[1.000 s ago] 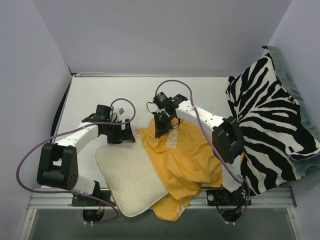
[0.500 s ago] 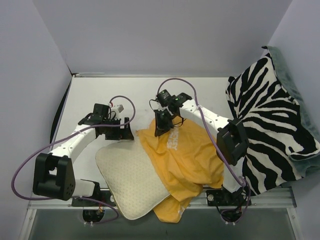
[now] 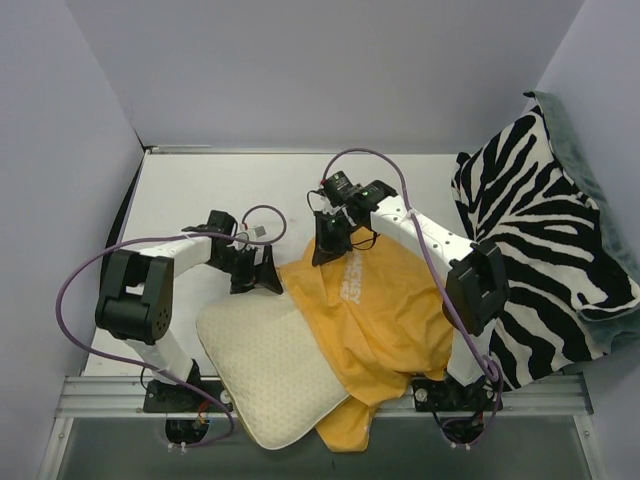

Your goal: Put the pillow into the pillowcase

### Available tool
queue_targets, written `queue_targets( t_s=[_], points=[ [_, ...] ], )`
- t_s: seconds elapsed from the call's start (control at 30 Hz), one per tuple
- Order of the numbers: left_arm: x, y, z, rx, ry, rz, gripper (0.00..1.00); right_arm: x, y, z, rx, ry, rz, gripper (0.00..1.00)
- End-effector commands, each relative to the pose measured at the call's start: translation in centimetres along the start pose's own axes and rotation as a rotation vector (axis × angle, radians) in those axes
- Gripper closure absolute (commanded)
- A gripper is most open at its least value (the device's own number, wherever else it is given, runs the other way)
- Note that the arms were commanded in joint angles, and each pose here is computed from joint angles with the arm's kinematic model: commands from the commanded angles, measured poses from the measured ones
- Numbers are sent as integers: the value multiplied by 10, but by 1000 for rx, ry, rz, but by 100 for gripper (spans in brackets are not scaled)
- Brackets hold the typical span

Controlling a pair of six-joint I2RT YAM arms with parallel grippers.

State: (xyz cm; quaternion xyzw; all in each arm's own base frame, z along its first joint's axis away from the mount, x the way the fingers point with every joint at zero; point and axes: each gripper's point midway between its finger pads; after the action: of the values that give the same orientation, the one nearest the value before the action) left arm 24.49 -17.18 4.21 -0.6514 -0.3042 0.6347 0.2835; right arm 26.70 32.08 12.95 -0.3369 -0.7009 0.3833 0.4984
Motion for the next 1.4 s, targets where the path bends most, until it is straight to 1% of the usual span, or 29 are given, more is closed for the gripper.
queue_targets(
  t_s=[0.0, 0.07, 0.13, 0.17, 0.2, 0.27, 0.33, 0.37, 0.4, 0.43, 0.47, 0.53, 0.6, 0.63, 0.67, 0.7, 0.73, 0.77, 0.8, 0.83, 0.87, 0.9, 0.93, 0.97, 1.0, 1.03, 1.07, 1.13, 1.37],
  points=[
    [-30, 8, 25, 117, -12, 149, 3, 20, -39, -6, -48, 8, -65, 100],
    [-33, 10, 29, 128, -11, 161, 3, 18, -41, -6, -53, 11, -63, 100],
    [-45, 6, 32, 132, -26, 231, 9, 16, -41, -6, -54, 15, -60, 100],
    [-50, 3, 30, 111, -13, 255, 12, 14, -40, -5, -51, 19, -56, 100],
    [-56, 0, 30, 111, -22, 290, 19, 14, -40, -5, -51, 20, -54, 100],
    [-61, -11, 22, 50, 9, 312, 26, 13, -41, -5, -55, 19, -51, 100],
    [-70, -24, 15, 13, 16, 358, 37, 12, -43, -4, -61, 18, -45, 100],
    [-79, -33, 7, -28, 49, 392, 43, 12, -44, -5, -66, 21, -48, 100],
    [-85, -42, 0, -56, 56, 409, 53, 12, -46, -6, -67, 22, -54, 100],
    [-88, -46, -7, -92, 77, 390, 84, 14, -47, -6, -69, 21, -59, 100],
    [-96, -56, -13, -134, 112, 384, 100, 17, -48, -5, -63, 12, -78, 100],
    [-114, -76, -32, -220, 186, 370, 100, 30, -57, -9, -81, -14, -128, 100],
    [-142, -106, -49, -341, 305, 351, 100, 59, -72, -7, -82, -82, -249, 100],
    [-157, -124, -51, -402, 372, 352, 100, 79, -92, -10, -111, -138, -319, 96],
    [-162, -136, -60, -476, 410, 308, 100, 94, -106, -10, -129, -190, -369, 93],
    [-173, -149, -61, -513, 456, 295, 100, 106, -121, -10, -142, -222, -417, 91],
    [-194, -164, -63, -545, 559, 283, 100, 113, -140, -14, -193, -246, -436, 84],
    [-194, -161, -65, -549, 566, 220, 100, 118, -162, -24, -262, -255, -442, 79],
    [-199, -163, -66, -585, 641, 172, 100, 108, -171, -40, -338, -203, -379, 72],
    [-218, -157, -54, -590, 721, 165, 100, 102, -191, -48, -412, -180, -353, 58],
    [-230, -171, -53, -666, 773, 154, 100, 83, -207, -65, -491, -124, -293, 54],
    [-233, -177, -55, -706, 782, 129, 100, 70, -218, -71, -540, -84, -235, 53],
    [-237, -181, -54, -719, 790, 138, 100, 46, -230, -82, -626, -30, -113, 51],
    [-241, -186, -53, -727, 798, 141, 100, 29, -239, -83, -644, 2, -53, 50],
    [-243, -188, -52, -729, 818, 141, 100, 17, -241, -84, -650, 21, 8, 49],
    [-244, -189, -49, -724, 828, 138, 100, -8, -234, -89, -647, 42, 141, 49],
    [-249, -188, -45, -721, 850, 144, 100, -20, -229, -80, -597, 50, 201, 49],
    [-251, -189, -41, -730, 870, 132, 100, -41, -216, -82, -560, 54, 314, 49],
    [-261, -204, -34, -769, 906, 132, 100, -60, -157, -63, -325, 6, 405, 49]
  ],
)
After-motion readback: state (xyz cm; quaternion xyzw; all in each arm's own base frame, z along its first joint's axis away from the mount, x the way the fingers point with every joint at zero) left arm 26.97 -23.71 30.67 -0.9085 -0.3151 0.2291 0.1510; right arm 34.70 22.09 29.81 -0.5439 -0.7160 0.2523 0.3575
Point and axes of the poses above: each gripper's point midway between its finger pads, its own y axis out along the fingers, its own x axis along the line the jaws close on, z = x × y, and after that the axes turned 5 degrees about -y, right-handed
